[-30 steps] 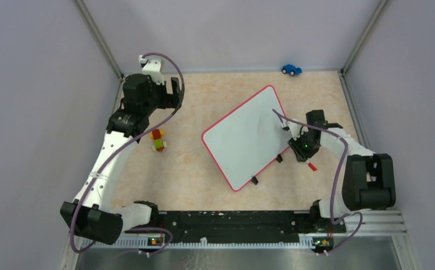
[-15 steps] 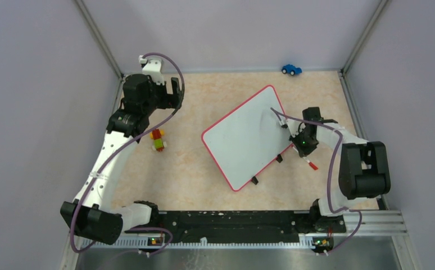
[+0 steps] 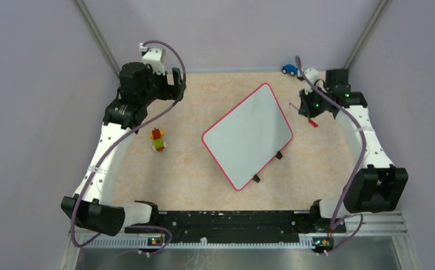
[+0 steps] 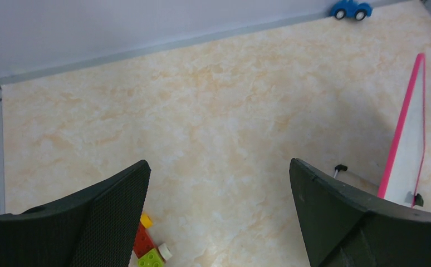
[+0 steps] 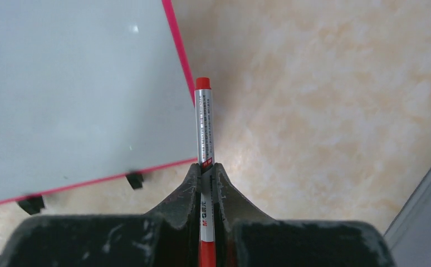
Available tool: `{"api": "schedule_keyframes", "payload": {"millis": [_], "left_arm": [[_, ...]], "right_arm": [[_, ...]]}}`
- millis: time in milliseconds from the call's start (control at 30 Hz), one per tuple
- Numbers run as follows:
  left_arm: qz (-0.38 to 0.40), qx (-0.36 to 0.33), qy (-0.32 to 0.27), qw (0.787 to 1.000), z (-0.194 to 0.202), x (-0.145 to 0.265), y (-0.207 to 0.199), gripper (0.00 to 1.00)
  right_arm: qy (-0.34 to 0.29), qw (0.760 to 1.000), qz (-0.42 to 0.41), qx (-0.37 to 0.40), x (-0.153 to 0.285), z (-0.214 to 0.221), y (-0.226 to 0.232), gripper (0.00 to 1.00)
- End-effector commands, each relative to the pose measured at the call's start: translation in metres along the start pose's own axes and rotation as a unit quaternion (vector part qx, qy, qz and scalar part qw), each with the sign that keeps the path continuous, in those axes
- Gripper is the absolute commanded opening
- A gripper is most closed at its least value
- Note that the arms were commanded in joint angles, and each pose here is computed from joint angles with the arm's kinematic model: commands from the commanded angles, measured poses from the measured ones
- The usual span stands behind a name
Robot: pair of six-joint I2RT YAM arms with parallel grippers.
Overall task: Write a sentence on the whiteboard
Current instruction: Pass from the right arm to the left
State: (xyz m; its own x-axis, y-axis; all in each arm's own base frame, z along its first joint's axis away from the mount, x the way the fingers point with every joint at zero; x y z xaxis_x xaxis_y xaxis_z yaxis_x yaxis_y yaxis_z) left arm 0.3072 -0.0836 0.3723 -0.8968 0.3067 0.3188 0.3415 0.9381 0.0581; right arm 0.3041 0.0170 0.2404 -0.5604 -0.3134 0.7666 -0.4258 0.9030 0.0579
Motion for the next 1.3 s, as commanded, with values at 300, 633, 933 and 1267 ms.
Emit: {"api": "schedule_keyframes", "payload": {"millis": [300, 633, 933, 1267], "left_arm": [[0.278, -0.029, -0.124, 0.952, -0.071, 0.035, -0.048, 0.99], [0.405, 0.074, -0.123, 0.903, -0.080, 0.010, -0.102, 0.99], [0.397, 0.103, -0.125, 0.904, -0.092, -0.021, -0.159, 0.94], [0.413, 0.126, -0.128, 0.893, -0.106, -0.049, -0.197, 0.88]], "right_arm": [[-0.307, 0.915, -0.237, -0.108, 0.128, -0.137, 0.070, 0.00], [-0.363, 0.860, -0.289, -0.210, 0.143, -0.172, 0.119, 0.00], [-0.381, 0.843, -0.227, -0.305, 0.135, -0.193, 0.123, 0.00], [-0.379, 0.840, -0.241, -0.305, 0.128, -0.205, 0.153, 0.00]]}}
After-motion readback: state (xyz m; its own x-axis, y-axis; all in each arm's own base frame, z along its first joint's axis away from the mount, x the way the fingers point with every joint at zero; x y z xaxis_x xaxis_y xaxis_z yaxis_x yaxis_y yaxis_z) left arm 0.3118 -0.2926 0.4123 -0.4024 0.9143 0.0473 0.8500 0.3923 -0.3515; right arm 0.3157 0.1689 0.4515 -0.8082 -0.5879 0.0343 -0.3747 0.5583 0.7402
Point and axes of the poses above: each gripper's point midway between its finger pads, its own x axis back along the fingers, its own y axis along the line the jaws close on, z = x × y, the point moved 8 cm from there along x, back along the fingers, and after that the axes turned 9 degrees about -x, right-handed, at the moved point
